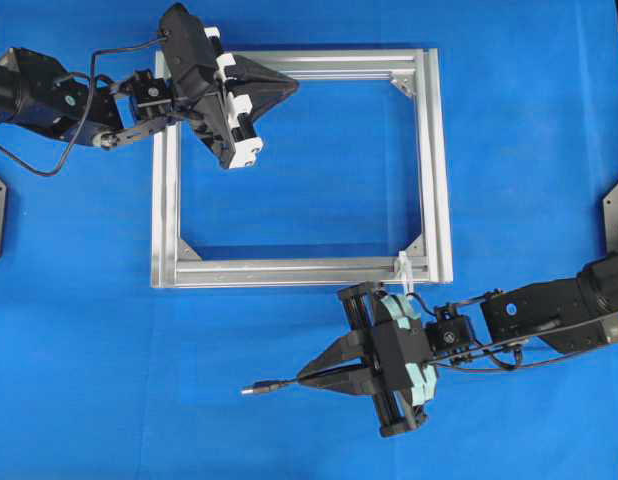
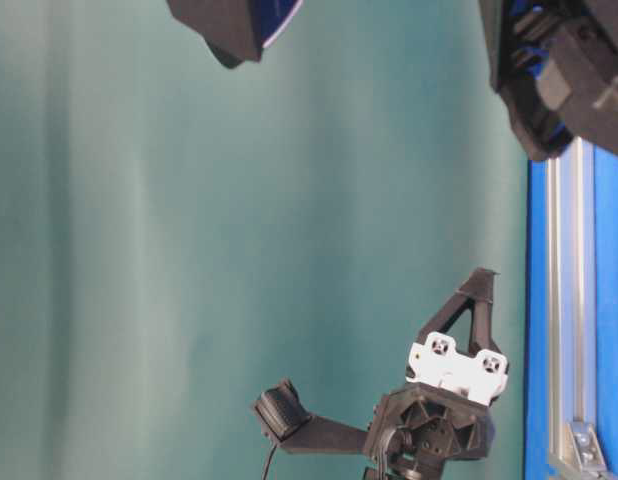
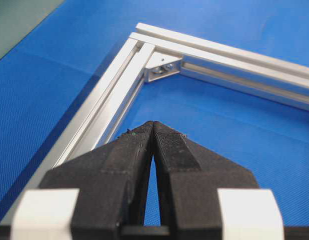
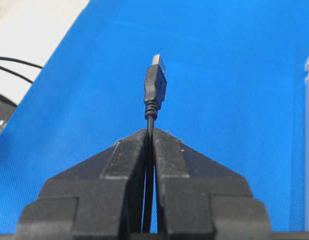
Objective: Insert the wire through the string loop located on the right side.
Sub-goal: 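Lift the cable and move the right gripper rightward away from frame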
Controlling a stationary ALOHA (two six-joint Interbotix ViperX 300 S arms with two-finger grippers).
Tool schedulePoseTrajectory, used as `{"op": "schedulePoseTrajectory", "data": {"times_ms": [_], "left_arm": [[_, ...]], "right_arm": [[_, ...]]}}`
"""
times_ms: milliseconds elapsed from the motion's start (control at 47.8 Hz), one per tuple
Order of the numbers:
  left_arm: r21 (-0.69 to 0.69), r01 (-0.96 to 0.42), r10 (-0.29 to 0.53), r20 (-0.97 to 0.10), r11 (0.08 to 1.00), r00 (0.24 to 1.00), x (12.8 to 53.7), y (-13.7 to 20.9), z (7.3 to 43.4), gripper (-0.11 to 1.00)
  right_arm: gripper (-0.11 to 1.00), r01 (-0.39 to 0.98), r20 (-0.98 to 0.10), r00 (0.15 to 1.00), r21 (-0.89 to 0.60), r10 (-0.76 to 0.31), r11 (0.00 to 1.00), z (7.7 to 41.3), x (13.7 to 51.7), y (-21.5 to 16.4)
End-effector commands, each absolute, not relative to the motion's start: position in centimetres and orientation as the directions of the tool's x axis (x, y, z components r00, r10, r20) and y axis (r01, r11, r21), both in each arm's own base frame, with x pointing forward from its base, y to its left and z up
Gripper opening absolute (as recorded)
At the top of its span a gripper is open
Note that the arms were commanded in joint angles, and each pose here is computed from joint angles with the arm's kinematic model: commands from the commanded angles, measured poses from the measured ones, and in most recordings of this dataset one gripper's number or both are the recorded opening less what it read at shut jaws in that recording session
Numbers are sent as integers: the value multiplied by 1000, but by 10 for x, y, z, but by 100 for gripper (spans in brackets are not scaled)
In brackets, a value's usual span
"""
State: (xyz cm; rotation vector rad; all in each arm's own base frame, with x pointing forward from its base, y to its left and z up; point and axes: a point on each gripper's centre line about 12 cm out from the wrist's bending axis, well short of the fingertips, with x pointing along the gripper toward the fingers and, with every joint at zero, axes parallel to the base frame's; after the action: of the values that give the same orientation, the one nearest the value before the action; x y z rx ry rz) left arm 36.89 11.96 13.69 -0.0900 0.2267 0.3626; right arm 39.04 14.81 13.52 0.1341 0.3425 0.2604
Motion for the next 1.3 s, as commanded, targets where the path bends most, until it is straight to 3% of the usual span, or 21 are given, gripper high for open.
{"op": "schedulePoseTrajectory", "data": {"times_ms": [0, 188, 900, 1277], "left_arm": [[-48, -360, 346, -185, 932, 920, 372, 122, 155, 0], [-48, -360, 346, -185, 932, 920, 372, 122, 155, 0], [-47, -361, 346, -189, 931, 919, 370, 121, 153, 0], [-47, -360, 345, -189, 932, 919, 370, 121, 154, 0]], "right_arm": [[-3, -236, -285, 917, 181, 281, 955, 149, 389, 149], [-3, -235, -310, 907, 190, 285, 953, 144, 371, 147], [-3, -261, -408, 854, 204, 324, 944, 131, 226, 108], [-3, -274, -380, 862, 211, 337, 938, 138, 199, 94]]}}
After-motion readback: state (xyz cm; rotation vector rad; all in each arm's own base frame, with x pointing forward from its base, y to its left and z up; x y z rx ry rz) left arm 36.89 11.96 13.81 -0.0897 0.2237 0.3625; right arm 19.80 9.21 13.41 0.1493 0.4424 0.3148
